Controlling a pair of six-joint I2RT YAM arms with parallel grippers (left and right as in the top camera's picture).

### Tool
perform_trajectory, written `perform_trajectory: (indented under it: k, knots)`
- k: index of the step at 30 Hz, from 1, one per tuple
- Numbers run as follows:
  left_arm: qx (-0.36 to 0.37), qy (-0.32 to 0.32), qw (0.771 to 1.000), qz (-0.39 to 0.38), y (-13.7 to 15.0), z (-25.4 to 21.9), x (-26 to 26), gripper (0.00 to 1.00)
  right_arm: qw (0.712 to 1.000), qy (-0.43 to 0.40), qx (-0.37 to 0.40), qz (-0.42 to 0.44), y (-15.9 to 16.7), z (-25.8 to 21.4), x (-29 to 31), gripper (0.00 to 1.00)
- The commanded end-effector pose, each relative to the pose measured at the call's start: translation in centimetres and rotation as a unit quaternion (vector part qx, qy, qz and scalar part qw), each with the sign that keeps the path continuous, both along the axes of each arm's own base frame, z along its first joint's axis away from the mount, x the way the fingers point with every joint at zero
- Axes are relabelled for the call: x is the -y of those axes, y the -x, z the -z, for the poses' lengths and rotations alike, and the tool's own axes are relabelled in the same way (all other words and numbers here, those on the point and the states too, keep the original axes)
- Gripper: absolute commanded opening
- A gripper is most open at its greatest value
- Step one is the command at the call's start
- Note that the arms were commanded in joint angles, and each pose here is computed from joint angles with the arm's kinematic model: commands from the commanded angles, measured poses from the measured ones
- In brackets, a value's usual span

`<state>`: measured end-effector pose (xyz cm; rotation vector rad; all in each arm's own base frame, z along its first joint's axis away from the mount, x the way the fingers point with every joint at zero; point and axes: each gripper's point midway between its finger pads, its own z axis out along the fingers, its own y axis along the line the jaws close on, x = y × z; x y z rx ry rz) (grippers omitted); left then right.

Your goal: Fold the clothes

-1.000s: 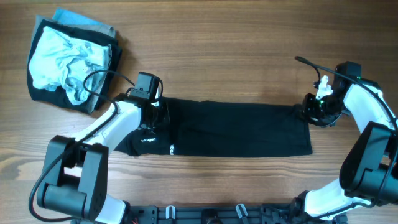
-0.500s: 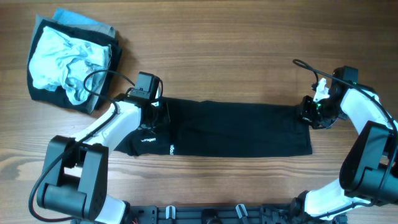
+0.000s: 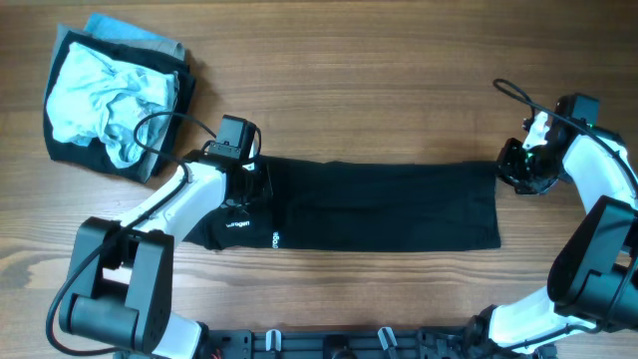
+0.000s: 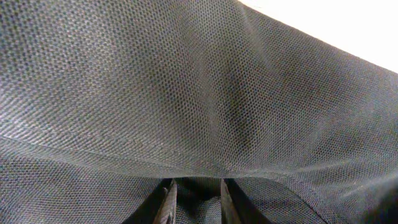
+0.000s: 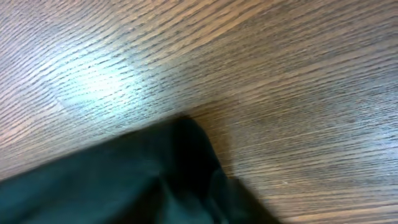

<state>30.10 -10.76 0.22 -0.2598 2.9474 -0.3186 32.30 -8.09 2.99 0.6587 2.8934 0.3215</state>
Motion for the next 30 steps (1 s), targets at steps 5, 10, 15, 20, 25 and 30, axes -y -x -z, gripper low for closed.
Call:
perform_trajectory:
  k: [5,10,15,20,25,30]
  knots:
    - [-0.034,-0.066,0.997,-0.019,1.9,2.3,-2.8,0.44,1.0,0.0,-0.002,0.008,0.3,-1.3,0.1,0.66]
    - [-0.037,-0.067,0.997,-0.018,2.1,2.3,-2.8,0.49,0.998,-0.013,-0.019,0.05,1.0,-1.2,0.7,0.85]
    - [-0.037,-0.038,0.999,0.01,2.2,2.0,-1.7,0.76,0.998,-0.034,-0.038,0.035,2.3,-0.1,-0.1,0.99]
    - [-0.018,-0.013,0.999,0.026,1.4,-0.9,-0.7,0.89,0.993,-0.096,-0.064,0.016,3.9,2.1,-2.5,1.0]
    - [0.025,-0.005,0.999,0.031,0.5,-5.4,-0.5,0.93,0.985,-0.157,-0.068,0.006,5.0,3.3,-4.9,0.96]
    - [0.092,0.011,0.995,0.03,0.0,-9.6,-0.3,0.95,0.978,-0.194,-0.071,-0.008,6.2,3.8,-7.1,0.89]
